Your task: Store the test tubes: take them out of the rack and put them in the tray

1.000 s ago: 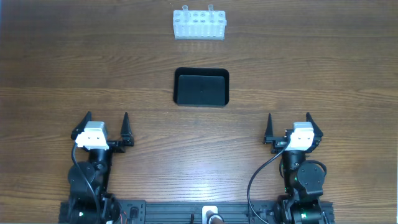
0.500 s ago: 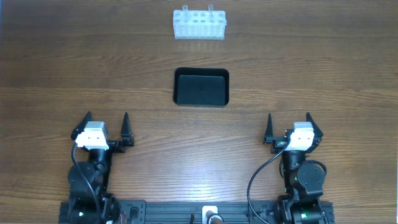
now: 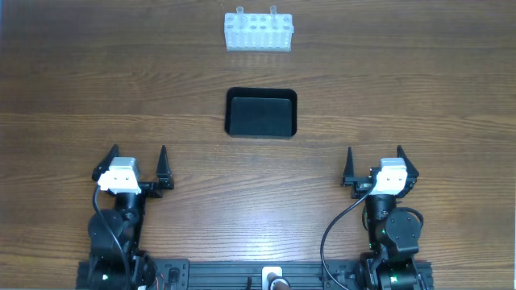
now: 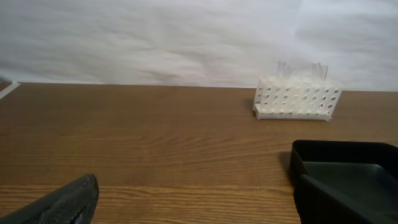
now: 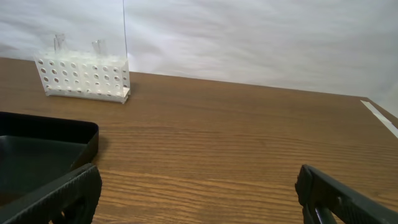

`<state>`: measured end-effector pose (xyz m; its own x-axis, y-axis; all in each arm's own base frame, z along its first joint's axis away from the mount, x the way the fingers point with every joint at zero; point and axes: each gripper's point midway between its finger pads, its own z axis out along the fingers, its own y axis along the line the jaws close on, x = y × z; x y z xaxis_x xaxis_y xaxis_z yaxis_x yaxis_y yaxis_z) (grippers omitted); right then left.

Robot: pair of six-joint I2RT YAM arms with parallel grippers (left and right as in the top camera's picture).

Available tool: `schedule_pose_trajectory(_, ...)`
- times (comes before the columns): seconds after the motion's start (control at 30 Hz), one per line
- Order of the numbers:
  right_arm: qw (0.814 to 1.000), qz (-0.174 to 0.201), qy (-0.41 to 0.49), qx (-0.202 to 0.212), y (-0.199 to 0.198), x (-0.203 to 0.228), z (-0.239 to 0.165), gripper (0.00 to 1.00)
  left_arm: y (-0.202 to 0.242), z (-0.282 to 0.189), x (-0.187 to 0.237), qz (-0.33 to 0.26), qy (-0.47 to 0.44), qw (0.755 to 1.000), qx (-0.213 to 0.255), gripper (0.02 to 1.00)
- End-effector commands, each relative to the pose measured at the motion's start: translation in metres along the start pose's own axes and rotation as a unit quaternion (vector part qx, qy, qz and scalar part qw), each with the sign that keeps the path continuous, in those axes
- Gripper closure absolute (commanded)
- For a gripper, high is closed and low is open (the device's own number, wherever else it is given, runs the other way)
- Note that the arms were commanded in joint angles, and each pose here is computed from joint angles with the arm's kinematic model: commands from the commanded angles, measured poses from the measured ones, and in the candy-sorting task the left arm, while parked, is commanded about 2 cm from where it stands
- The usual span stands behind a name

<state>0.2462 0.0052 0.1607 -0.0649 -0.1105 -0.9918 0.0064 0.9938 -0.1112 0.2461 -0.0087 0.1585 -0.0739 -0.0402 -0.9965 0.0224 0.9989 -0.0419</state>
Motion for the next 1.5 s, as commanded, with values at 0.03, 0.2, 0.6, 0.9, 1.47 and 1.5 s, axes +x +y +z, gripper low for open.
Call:
schedule_pose_trajectory(0.03,1.000,0.002,0.000,-0.004,0.001,0.002,0.000,0.009,0.000,0.000,0.001,0.007,0.000,1.000,0.002,0.018)
schedule_pose_trajectory(0.2,1.000,0.002,0.000,-0.004,0.001,0.002,0.000,0.007,0.000,0.000,0.001,0.007,0.000,1.000,0.002,0.018)
schedule_pose_trajectory(0.6,1.000,0.002,0.000,-0.004,0.001,0.002,0.000,0.007,0.000,0.000,0.001,0.007,0.000,1.000,0.002,0.020)
schedule_pose_trajectory(0.9,1.000,0.002,0.000,-0.004,0.001,0.002,0.000,0.007,0.000,0.001,-0.011,0.004,-0.024,1.000,0.003,0.018)
schedule_pose_trajectory(1.47,1.000,0.002,0.000,-0.004,0.001,0.002,0.000,0.007,-0.046,0.129,-0.096,0.011,-0.058,0.993,0.106,0.018)
schedule_pose_trajectory(1.5,1.000,0.002,0.000,-0.004,0.001,0.002,0.000,0.007,-0.052,0.144,-0.098,0.011,-0.047,0.993,0.109,0.020)
